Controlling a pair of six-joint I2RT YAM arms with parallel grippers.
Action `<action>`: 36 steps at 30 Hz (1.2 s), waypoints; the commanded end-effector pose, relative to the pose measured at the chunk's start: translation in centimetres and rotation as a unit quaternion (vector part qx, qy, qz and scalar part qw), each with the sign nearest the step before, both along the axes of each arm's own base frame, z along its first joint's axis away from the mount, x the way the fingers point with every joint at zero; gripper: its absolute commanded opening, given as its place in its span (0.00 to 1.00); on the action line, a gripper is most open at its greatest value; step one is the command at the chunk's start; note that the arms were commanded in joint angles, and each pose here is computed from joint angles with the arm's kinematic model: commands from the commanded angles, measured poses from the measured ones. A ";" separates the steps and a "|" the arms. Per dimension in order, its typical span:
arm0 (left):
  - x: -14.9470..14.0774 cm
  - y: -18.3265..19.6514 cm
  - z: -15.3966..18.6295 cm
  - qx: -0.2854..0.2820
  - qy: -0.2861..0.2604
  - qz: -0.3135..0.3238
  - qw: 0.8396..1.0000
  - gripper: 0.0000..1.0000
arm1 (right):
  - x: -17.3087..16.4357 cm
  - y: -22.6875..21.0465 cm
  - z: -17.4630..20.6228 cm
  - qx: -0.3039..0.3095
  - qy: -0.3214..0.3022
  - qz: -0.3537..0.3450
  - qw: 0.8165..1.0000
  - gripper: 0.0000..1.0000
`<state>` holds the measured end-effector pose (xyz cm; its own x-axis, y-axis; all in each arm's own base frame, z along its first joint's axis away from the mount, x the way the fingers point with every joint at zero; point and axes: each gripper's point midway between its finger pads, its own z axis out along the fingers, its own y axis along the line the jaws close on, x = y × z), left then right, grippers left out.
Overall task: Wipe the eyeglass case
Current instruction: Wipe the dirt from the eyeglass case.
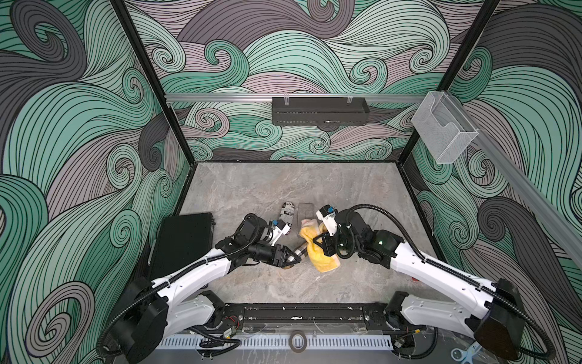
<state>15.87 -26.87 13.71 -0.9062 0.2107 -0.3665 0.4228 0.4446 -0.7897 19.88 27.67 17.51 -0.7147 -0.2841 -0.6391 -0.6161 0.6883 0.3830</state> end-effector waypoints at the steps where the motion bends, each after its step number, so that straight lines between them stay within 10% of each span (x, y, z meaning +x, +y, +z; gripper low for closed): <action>1: 0.8 -1.5 4.0 -0.066 -0.067 -0.028 0.995 0.46 | -1.8 2.2 1.5 0.040 0.006 0.061 0.997 0.00; 10: 0.8 -1.7 4.3 -0.074 -0.071 -0.031 0.994 0.46 | 2.9 -6.2 -1.7 -0.113 -0.014 -0.126 0.985 0.00; 21: 0.9 -2.2 4.6 -0.087 -0.067 -0.038 0.993 0.47 | -2.2 2.2 1.3 -0.005 0.002 0.072 0.997 0.00; 30: 0.8 -2.0 4.9 -0.101 -0.057 -0.055 0.992 0.47 | 2.3 -8.1 -2.1 -0.167 -0.008 -0.131 0.977 0.00; 36: 1.4 -2.1 5.3 -0.110 -0.034 -0.061 0.991 0.47 | 0.6 -10.0 -2.3 -0.182 0.009 -0.121 0.976 0.00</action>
<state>16.67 -28.21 15.91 -0.8916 0.2195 -0.3960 0.4489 0.3134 -0.8368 21.87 19.31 15.98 -0.7758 -0.2763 -0.5673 -0.4212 0.8962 0.1395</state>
